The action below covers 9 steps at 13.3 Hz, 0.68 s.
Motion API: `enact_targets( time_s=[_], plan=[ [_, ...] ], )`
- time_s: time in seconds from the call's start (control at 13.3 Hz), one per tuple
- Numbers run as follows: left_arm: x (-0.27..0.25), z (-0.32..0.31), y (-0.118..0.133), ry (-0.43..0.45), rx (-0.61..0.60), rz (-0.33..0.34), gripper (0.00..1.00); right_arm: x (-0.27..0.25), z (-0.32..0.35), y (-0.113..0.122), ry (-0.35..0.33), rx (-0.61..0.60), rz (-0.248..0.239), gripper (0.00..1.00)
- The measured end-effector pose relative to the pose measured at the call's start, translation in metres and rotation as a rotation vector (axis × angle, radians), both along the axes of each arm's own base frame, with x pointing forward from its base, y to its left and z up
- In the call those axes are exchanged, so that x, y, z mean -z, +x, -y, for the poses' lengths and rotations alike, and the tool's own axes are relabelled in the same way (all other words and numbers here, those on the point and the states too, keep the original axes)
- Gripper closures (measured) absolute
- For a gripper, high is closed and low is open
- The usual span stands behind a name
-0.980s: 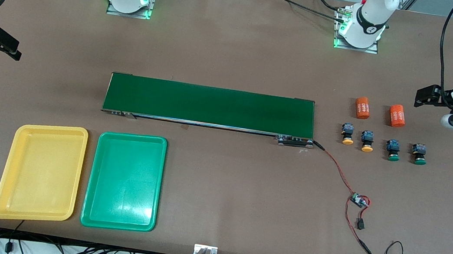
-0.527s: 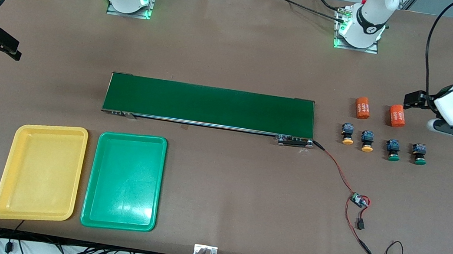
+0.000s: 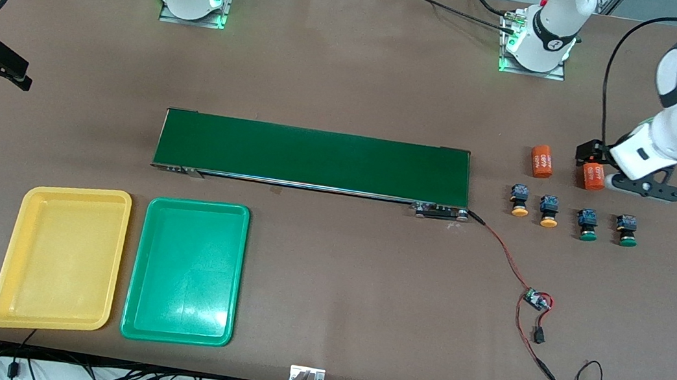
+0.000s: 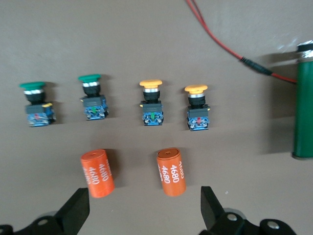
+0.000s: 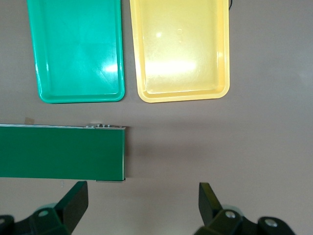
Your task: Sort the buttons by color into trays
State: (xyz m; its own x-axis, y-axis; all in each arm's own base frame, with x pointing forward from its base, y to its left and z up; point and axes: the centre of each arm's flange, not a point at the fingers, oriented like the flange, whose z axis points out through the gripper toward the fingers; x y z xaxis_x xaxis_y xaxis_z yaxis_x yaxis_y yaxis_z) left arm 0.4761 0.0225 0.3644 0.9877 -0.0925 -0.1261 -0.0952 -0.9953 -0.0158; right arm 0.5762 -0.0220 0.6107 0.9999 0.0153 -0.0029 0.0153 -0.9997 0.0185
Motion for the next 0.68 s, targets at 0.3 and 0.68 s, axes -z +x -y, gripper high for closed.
enact_targets(
  time_s=[0.3,0.68],
  plan=[
    [0.070,0.004,-0.039,-0.002,-0.021,0.036,0.00,0.000,0.000,0.000,0.000,0.000,0.004,0.00],
    [0.122,0.007,-0.061,-0.006,-0.032,0.046,0.00,0.000,0.000,0.001,0.000,0.000,0.005,0.00]
  ],
)
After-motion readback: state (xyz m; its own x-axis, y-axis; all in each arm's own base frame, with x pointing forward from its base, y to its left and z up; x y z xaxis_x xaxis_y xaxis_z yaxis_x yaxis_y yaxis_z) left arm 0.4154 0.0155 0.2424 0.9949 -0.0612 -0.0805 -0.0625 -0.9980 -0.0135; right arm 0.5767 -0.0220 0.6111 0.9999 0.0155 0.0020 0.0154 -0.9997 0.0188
